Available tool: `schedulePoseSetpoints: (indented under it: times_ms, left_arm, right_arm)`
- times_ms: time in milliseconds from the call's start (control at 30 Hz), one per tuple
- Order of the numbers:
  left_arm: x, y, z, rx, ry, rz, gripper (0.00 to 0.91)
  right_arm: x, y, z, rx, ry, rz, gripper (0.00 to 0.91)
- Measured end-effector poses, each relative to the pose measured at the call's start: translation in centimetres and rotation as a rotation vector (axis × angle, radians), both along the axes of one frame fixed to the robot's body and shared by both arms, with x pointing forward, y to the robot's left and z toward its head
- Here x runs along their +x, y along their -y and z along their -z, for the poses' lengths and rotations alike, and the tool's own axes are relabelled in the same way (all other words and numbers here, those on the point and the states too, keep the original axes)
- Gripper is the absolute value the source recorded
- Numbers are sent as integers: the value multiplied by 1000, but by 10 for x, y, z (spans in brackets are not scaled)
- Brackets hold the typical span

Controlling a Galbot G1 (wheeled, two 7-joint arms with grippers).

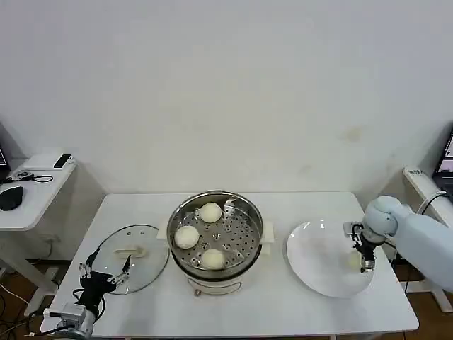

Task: Take steamed baozi put them in steamer then cover it.

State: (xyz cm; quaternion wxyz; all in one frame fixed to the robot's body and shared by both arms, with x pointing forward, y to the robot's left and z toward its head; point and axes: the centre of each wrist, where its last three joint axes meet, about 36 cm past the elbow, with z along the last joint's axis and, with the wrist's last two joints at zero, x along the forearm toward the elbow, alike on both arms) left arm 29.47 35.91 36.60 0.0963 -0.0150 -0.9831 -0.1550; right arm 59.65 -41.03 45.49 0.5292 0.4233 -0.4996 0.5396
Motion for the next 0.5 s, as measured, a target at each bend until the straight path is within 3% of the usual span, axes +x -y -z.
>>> schedulePoseSetpoints:
  times_ms: [67, 100, 200, 500]
  left_arm:
    - [0, 0, 0, 0, 0, 0, 907]
    - [0, 0, 0, 0, 0, 0, 907]
    - [0, 0, 1, -1, 0, -1, 907]
    - [1, 1, 1, -2, -1, 0, 907]
  right_arm:
    - [0, 1, 2, -2, 0, 2, 907]
    - [0, 1, 3, -3, 0, 4, 836]
    - [0, 2, 5, -3, 2, 7, 736]
    - [1, 3, 4, 5, 7, 16, 685]
